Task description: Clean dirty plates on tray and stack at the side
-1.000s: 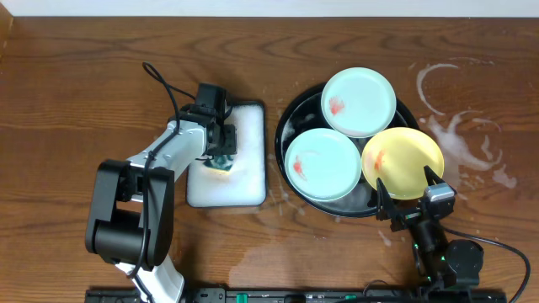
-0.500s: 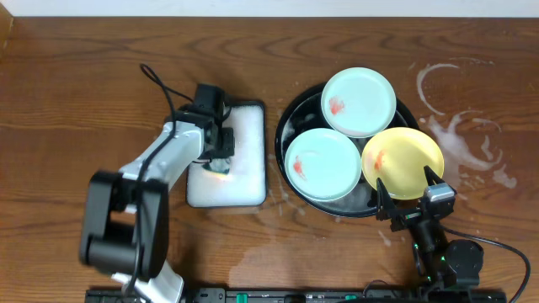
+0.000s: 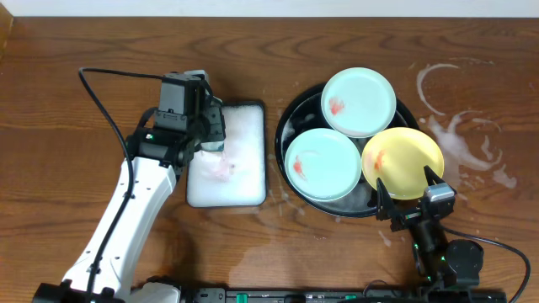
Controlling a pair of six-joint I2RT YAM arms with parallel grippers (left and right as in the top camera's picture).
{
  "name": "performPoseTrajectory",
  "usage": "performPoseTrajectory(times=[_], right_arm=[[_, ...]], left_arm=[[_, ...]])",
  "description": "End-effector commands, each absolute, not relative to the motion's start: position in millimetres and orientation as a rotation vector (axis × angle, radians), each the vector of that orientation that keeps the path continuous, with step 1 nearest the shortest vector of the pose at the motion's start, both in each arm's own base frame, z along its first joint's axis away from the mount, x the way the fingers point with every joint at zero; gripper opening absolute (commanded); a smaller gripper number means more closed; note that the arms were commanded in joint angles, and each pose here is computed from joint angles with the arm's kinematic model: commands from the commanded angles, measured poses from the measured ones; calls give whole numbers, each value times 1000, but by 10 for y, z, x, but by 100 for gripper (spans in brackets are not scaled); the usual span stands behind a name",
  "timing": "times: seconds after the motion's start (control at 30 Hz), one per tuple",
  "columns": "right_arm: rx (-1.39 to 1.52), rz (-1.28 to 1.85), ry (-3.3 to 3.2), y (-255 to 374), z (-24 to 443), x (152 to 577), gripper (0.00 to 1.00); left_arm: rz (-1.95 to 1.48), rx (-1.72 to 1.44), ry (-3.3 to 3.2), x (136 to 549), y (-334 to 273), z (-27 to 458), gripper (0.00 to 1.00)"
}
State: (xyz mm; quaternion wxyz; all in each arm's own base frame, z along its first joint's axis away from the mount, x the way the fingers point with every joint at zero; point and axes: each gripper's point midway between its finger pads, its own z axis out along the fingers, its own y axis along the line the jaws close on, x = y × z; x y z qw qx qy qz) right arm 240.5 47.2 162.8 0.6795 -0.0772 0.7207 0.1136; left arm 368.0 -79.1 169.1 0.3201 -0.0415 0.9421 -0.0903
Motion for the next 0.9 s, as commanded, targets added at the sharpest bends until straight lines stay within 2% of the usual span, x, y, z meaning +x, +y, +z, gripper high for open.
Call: performPoseTrajectory(times=[0.0,0.23,0.37,0.5,0.7,0.87], right_arm=[[-161,264,1621,464,1622,2403,99],[-161,264,1621,464,1622,2403,99],[-161,264,1621,464,1622,2403,99],[-161,264,1621,464,1622,2403,99],[-161,264,1621,464,1621,2403,99],[-161,264,1621,464,1622,2403,99]], left_arm=[[-248,-184,2511,3705,-787,1544,8],[-207,-213,2646,3849,-793,763,8],[-200,-216,2666,3894,-797,608,7],[-224,-209,2610,3932,-811,830,8],[-374,-159,2421,3923,-945,1578,7],[-461,-342,2327,3875,-887,1913,7]])
